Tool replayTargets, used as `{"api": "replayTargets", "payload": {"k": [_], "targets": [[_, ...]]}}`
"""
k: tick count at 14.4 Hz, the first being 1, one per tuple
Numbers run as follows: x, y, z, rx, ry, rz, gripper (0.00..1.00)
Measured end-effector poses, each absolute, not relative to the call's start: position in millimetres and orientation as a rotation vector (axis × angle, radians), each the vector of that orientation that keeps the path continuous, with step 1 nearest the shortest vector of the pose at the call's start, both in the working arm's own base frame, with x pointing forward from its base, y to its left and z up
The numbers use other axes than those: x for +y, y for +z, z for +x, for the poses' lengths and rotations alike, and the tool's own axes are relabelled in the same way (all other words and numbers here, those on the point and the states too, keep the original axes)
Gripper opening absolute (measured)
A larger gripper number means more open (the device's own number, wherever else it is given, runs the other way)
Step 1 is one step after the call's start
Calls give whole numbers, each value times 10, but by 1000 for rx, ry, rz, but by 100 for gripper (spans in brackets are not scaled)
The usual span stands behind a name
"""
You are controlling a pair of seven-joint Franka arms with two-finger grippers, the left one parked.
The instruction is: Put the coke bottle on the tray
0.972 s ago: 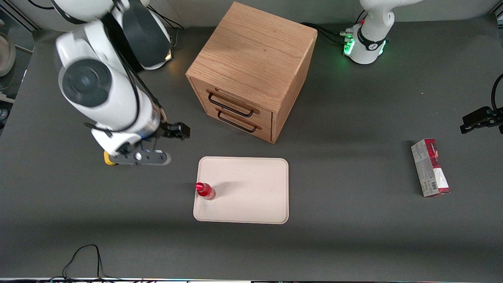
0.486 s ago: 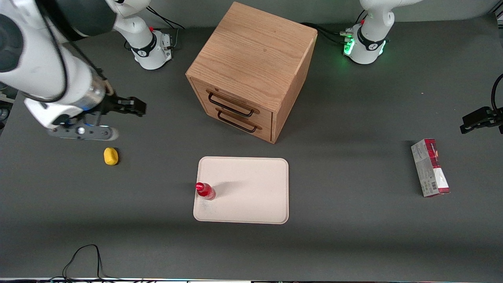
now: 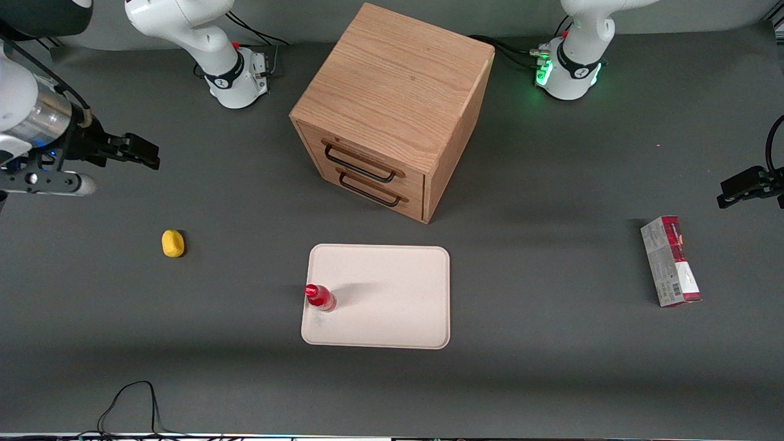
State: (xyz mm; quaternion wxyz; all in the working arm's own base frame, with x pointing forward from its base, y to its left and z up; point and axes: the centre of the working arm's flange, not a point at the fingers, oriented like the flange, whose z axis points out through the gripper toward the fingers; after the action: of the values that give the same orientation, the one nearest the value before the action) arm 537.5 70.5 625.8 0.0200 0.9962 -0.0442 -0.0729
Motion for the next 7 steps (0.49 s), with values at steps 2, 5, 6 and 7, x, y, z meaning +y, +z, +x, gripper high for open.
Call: {"api": "replayTargets", "payload": {"k": [2, 5, 6, 7], "targets": [[403, 6240, 5322, -148, -211, 3108, 100], [18, 6243, 5284, -175, -182, 3121, 100], [-37, 6243, 5266, -173, -174, 3123, 100], [-53, 6247, 5254, -161, -164, 3124, 100]]}}
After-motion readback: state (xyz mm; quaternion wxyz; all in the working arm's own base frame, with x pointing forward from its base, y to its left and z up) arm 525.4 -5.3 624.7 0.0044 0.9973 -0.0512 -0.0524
